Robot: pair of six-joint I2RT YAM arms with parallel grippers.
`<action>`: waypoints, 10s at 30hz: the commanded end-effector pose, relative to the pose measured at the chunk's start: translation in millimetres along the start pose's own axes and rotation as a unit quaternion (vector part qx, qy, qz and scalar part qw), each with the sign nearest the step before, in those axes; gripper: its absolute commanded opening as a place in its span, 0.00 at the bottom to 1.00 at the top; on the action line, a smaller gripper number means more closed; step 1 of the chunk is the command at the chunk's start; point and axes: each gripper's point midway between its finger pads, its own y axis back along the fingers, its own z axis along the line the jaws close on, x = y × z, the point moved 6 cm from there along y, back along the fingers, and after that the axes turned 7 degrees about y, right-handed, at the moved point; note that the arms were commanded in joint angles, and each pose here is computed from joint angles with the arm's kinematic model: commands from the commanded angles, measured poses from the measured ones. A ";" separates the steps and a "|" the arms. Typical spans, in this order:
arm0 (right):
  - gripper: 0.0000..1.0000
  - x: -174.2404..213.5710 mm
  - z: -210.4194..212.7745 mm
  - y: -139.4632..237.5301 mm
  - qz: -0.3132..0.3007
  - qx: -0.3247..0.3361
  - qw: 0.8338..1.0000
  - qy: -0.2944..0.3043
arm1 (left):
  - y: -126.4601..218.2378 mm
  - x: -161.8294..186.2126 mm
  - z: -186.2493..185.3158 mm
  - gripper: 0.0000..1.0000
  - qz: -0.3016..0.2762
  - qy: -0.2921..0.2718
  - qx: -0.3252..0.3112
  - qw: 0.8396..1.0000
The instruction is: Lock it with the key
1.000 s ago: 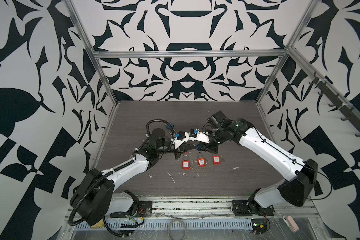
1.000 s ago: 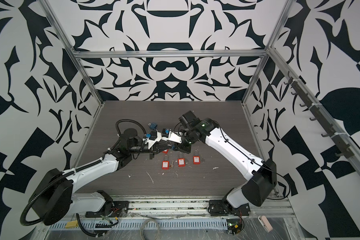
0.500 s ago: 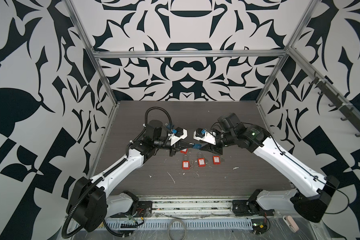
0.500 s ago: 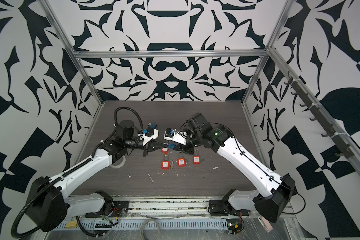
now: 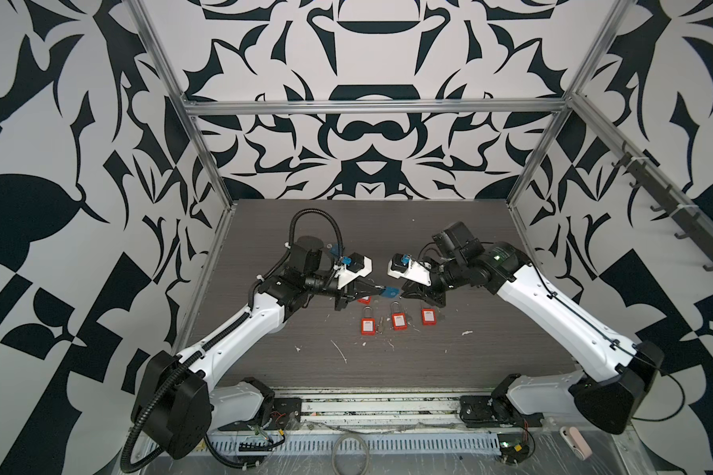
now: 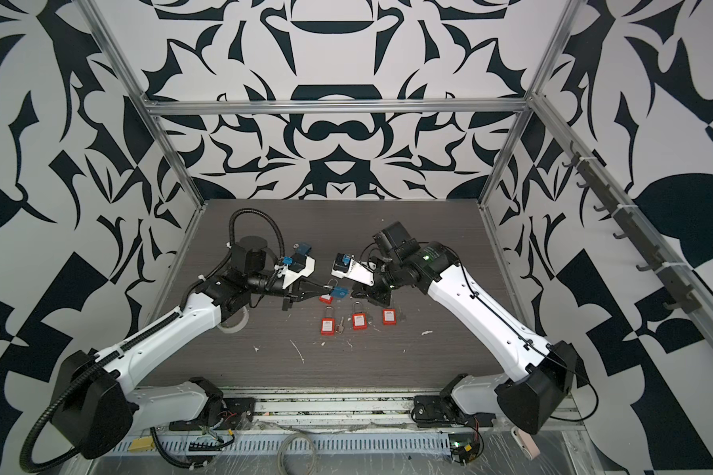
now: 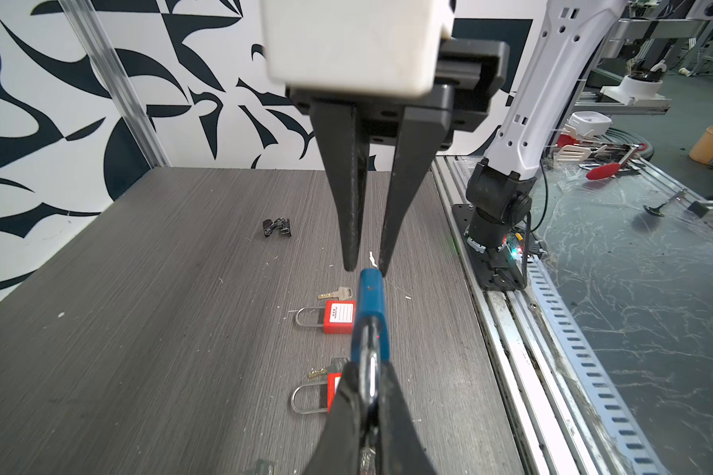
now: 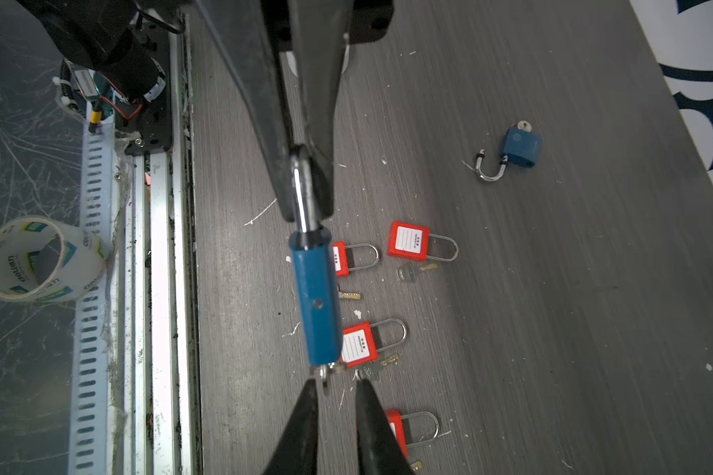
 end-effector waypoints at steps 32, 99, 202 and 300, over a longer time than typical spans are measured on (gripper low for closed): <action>0.24 -11.7 5.9 9.6 -0.024 -0.029 0.999 0.031 | -2.1 -14.6 0.9 0.00 0.012 -0.024 0.043 0.999; 0.00 87.4 -14.5 30.3 0.112 0.195 0.960 -0.167 | -86.8 44.7 113.6 0.00 0.360 0.121 0.021 0.925; 0.05 127.5 -98.2 -154.6 0.150 0.103 0.795 -0.579 | 77.3 34.7 96.0 0.47 0.069 0.288 -0.355 0.887; 0.51 69.2 -113.9 -118.4 0.122 0.144 0.851 -0.490 | -14.0 173.8 243.6 0.57 0.400 0.402 -0.515 0.643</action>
